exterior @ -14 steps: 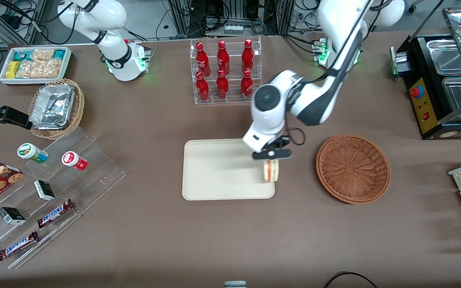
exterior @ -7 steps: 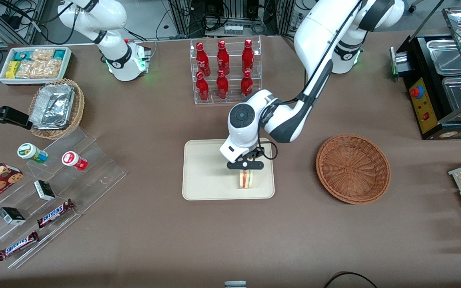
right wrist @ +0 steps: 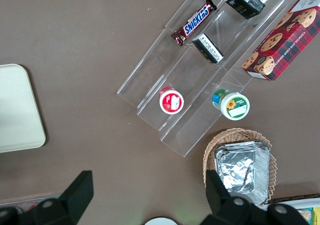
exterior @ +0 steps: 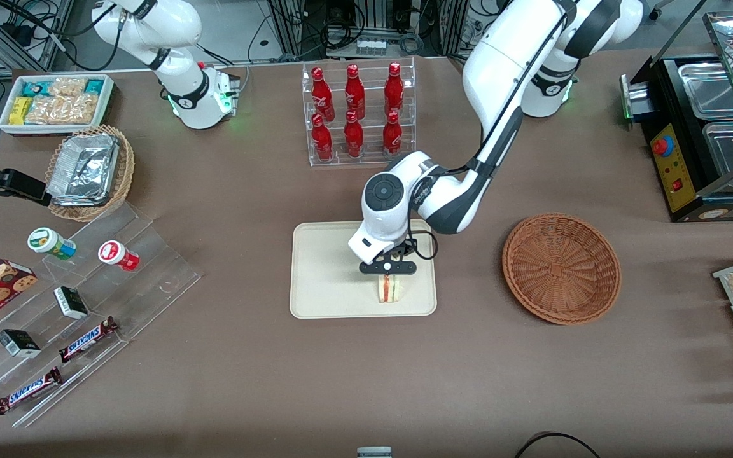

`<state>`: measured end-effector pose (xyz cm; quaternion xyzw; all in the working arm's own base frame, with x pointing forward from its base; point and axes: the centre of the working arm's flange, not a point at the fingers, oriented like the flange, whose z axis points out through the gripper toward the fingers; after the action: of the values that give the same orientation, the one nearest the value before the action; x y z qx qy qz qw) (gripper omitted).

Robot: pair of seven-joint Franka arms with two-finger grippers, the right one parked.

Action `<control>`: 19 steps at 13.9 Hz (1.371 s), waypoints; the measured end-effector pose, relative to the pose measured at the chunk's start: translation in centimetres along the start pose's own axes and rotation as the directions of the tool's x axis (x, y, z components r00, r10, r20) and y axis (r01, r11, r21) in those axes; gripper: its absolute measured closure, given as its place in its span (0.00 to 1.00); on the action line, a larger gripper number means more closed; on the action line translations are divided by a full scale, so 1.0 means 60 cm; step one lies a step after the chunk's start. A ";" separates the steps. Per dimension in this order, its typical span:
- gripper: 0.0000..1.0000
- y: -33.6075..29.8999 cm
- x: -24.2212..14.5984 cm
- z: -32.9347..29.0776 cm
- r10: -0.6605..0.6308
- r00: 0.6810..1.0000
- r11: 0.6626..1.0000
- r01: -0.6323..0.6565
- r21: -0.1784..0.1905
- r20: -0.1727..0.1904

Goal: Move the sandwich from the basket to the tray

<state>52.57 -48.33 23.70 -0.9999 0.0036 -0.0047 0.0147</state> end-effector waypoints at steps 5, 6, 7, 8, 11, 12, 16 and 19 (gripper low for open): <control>0.12 -0.008 0.022 -0.072 -0.064 0.998 0.998 0.064 -0.019 -0.019; 0.01 -0.017 0.027 -0.101 -0.085 0.996 0.996 0.085 -0.027 -0.009; 0.00 -0.034 0.037 -0.132 -0.109 0.994 0.994 0.109 -0.031 -0.004; 0.00 -0.057 0.048 -0.158 -0.126 0.992 0.992 0.126 -0.026 -0.001; 0.00 -0.132 0.090 -0.210 -0.161 0.987 0.987 0.161 -0.021 -0.009; 0.00 -0.171 0.109 -0.224 -0.133 0.991 0.991 0.133 -0.009 -0.003; 0.00 -0.362 0.173 -0.295 -0.028 0.998 1.000 0.028 0.006 0.048; 0.00 -0.479 0.188 -0.342 -0.007 0.996 1.000 0.007 0.003 0.087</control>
<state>63.83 -20.27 45.17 -0.9991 -0.0005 0.0386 0.0159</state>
